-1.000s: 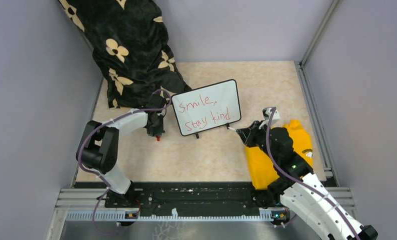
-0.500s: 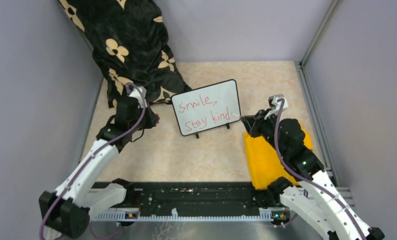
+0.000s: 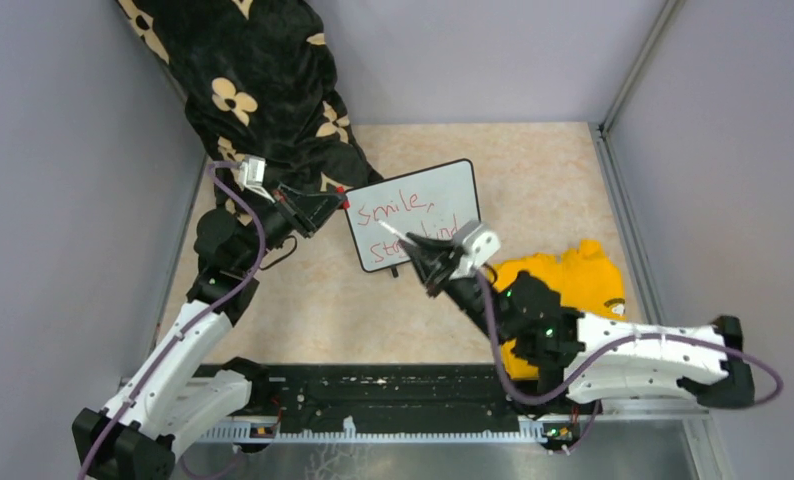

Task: Write a sentence on the whiteboard
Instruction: Close the whiteboard marker at the center of the board.

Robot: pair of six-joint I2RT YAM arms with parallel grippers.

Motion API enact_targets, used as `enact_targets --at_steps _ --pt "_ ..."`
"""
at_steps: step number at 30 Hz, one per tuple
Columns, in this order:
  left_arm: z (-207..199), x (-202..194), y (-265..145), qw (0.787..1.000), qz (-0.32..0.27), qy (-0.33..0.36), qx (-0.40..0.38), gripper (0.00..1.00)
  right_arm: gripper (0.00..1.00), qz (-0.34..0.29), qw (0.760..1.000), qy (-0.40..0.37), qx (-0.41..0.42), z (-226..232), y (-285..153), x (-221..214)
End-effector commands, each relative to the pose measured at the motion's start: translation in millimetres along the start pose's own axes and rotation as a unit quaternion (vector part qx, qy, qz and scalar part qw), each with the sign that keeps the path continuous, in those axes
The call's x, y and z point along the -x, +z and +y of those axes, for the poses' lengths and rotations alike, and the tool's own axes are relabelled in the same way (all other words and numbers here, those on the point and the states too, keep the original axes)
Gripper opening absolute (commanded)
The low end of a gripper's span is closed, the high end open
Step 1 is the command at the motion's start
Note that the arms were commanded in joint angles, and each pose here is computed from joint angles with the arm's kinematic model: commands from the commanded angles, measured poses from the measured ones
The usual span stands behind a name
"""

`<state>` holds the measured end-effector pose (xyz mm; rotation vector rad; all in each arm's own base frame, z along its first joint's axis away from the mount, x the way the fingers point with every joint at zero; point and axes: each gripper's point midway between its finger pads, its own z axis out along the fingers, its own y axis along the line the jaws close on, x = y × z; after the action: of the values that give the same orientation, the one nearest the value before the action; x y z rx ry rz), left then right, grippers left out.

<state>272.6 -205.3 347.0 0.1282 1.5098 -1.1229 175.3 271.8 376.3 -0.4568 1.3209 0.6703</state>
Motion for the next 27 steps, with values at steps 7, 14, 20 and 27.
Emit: enact_targets --at_steps 7,14,20,27 --pt "-85 45 -35 0.977 -0.080 -0.107 -0.165 0.00 0.00 -0.187 0.947 -0.224 -0.132 38 -31 37" --pt "-101 58 -48 0.965 -0.101 -0.147 -0.192 0.00 0.00 -0.195 0.947 -0.237 -0.097 56 -28 20" --pt "-98 48 -53 0.946 -0.092 -0.228 -0.211 0.00 0.00 -0.209 0.943 -0.242 -0.090 57 -23 18" --pt "-103 55 -50 0.939 -0.091 -0.246 -0.222 0.00 0.00 -0.236 0.966 -0.094 -0.046 47 -16 47"
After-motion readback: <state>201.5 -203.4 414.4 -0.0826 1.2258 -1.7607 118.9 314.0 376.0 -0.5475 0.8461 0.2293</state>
